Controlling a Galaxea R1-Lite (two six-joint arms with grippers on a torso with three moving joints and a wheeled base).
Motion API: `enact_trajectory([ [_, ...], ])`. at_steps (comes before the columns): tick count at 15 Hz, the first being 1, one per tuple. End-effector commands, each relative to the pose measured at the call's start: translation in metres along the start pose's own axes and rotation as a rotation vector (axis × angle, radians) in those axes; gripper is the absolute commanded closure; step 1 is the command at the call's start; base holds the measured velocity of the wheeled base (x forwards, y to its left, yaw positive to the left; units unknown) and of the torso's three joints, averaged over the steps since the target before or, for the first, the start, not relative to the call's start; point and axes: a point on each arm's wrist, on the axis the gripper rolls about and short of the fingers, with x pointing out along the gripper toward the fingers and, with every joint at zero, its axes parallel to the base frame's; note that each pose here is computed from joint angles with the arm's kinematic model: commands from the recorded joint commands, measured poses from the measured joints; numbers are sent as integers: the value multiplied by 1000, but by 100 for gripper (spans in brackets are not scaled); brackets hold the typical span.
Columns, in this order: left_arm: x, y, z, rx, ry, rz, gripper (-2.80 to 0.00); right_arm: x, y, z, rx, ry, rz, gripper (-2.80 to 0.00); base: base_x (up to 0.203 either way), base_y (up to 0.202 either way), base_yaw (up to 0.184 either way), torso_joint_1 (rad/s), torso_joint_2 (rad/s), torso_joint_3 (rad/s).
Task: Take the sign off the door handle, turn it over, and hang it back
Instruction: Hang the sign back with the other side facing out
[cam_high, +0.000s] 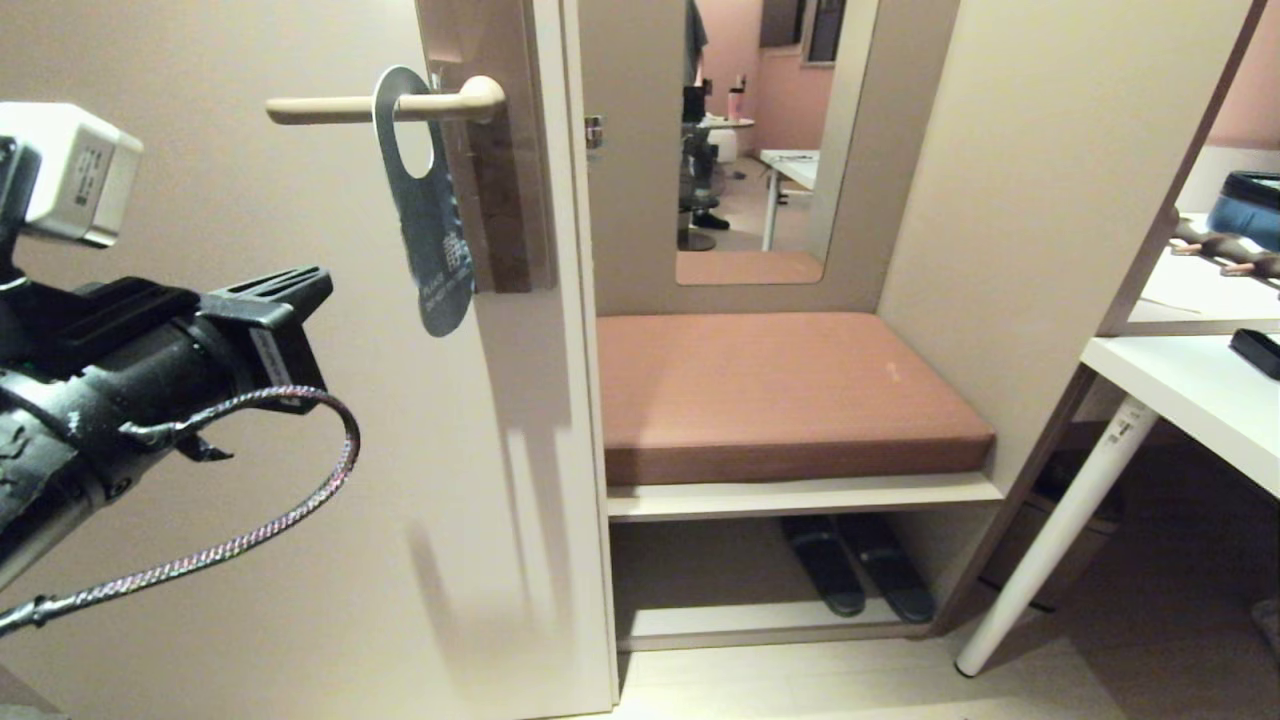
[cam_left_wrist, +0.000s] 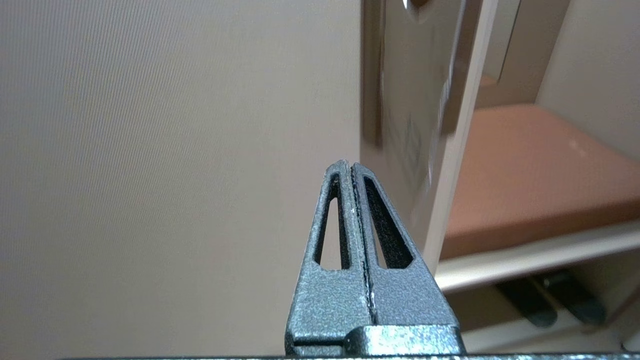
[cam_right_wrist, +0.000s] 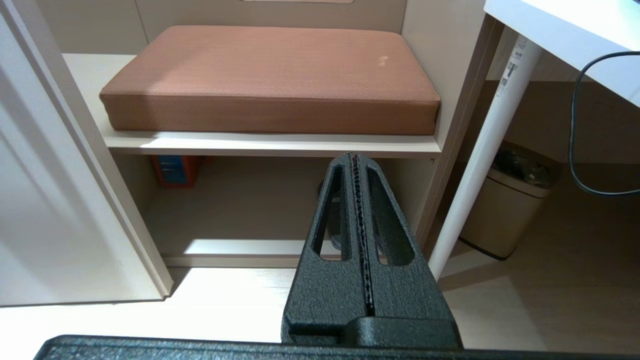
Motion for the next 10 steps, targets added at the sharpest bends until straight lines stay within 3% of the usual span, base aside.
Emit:
enact_trajectory([
  [1,26,-9,4,5,6,6,0,0,0,0,0,0,-1,0,0,0,0,0,0,0],
  [5,54,-20,14,9,-12,9,0,0,0,0,0,0,0,0,0,0,0,0,0,0],
  [10,64,-24,8,21,8,7,0,0,0,0,0,-2,0,0,0,0,0,0,0,0],
])
